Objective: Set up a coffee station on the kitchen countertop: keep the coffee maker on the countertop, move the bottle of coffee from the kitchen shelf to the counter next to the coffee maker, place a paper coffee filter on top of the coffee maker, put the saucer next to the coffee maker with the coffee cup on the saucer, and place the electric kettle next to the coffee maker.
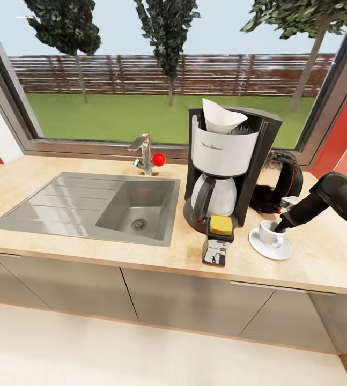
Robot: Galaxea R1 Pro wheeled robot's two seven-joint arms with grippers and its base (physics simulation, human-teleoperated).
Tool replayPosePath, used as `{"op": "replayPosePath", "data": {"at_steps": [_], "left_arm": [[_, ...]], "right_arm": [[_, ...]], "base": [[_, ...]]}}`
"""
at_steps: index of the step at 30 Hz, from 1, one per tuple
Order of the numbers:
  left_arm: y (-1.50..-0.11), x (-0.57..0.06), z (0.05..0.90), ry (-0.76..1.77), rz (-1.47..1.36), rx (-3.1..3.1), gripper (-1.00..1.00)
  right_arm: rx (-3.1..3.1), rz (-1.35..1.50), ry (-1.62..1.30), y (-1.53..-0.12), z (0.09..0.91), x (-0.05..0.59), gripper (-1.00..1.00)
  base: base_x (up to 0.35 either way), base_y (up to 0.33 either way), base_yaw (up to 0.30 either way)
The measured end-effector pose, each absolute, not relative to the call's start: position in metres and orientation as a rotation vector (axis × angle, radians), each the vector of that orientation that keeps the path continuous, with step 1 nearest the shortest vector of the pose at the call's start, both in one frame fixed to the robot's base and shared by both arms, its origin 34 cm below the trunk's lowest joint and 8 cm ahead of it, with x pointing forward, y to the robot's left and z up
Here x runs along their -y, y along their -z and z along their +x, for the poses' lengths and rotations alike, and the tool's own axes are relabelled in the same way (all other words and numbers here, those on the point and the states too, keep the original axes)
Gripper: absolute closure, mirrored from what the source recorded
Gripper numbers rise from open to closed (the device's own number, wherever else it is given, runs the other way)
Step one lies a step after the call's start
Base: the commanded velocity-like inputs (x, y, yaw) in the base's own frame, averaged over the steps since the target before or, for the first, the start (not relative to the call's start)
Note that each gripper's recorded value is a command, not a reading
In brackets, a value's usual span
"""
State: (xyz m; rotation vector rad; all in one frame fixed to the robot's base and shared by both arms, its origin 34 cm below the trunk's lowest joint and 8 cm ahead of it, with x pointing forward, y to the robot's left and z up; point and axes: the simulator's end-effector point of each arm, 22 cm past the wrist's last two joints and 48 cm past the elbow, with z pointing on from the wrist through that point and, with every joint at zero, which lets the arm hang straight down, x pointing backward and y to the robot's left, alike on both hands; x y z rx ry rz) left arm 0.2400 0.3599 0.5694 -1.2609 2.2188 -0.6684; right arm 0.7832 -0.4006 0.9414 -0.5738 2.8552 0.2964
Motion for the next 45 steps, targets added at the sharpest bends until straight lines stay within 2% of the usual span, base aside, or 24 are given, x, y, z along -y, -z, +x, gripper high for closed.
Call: {"op": "replayPosePath", "data": {"at_steps": [16,17,45], "left_arm": [[-0.5694,-0.3599,0.2399,0.668,-1.261,-2.219,-1.00],[-0.5694,-0.3599,0.2399,0.668,-1.261,-2.219,-1.00],[-0.5693,-0.3599,0.2400,0.668,-1.261,-2.219,-1.00]], "right_arm": [[-2.854,-0.574,-0.297,-0.9414,0.7834,0.4004,1.00],[-2.854,-0.574,-0.297,-0.9414,0.7834,0.4004,-1.00],[-2.865,-0.587,-0.291,-0.9349,0.7803,0.4012,-1.00]], "base": [[0.000,0.000,0.000],[0.000,0.000,0.000],[0.000,0.000,0.000]]}}
